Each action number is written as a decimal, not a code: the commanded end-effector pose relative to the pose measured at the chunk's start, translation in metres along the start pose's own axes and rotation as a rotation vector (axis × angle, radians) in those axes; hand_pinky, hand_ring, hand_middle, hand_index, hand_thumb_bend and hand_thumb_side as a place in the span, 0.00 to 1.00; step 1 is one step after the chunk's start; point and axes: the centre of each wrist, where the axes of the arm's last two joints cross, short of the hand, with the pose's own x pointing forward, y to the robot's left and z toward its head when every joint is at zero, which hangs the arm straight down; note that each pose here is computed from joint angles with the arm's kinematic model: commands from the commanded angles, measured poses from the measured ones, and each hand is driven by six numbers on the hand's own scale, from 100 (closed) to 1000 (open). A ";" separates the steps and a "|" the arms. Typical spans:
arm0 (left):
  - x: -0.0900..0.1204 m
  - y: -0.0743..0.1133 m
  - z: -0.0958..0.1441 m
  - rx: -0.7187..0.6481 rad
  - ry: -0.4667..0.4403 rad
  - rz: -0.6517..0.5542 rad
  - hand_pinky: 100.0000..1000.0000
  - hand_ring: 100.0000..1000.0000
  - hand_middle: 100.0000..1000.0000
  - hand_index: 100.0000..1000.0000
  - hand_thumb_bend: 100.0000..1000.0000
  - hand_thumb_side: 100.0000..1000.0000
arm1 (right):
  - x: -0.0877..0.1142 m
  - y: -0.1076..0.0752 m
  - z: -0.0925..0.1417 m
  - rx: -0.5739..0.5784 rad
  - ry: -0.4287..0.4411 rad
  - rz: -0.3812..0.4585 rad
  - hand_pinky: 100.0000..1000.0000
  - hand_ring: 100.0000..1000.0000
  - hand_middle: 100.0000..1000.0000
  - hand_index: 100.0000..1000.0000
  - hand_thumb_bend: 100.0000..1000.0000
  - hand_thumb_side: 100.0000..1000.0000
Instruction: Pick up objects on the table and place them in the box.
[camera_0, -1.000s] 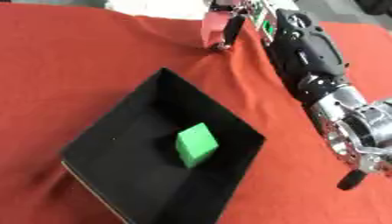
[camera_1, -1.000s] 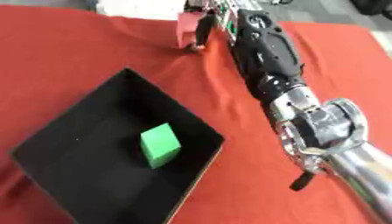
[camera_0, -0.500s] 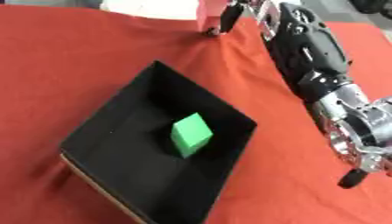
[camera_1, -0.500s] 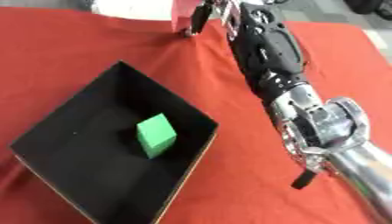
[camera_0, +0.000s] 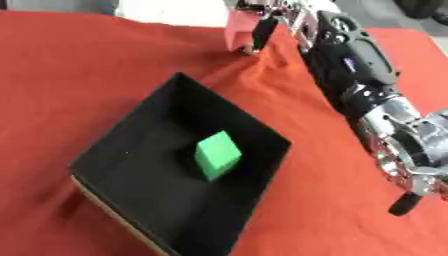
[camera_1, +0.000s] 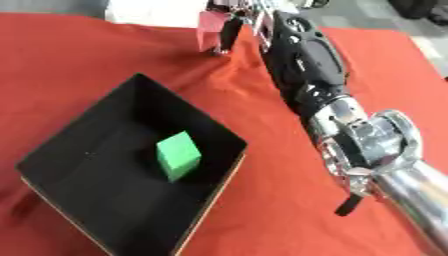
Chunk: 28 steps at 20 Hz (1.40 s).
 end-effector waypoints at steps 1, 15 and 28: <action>0.004 -0.001 -0.002 -0.011 -0.017 0.001 0.52 0.70 0.60 0.81 0.15 0.88 | -0.013 -0.021 0.015 -0.033 0.024 -0.011 0.71 0.70 0.79 0.93 0.34 0.00; 0.004 -0.002 -0.001 -0.041 -0.004 -0.003 0.53 0.71 0.60 0.81 0.14 0.87 | -0.009 -0.025 0.016 -0.047 0.035 -0.026 0.72 0.69 0.63 0.85 0.28 0.00; 0.004 -0.003 -0.001 -0.055 -0.002 0.000 0.53 0.71 0.60 0.81 0.14 0.88 | 0.001 -0.018 0.009 -0.129 0.065 -0.066 0.56 0.47 0.27 0.61 0.21 0.00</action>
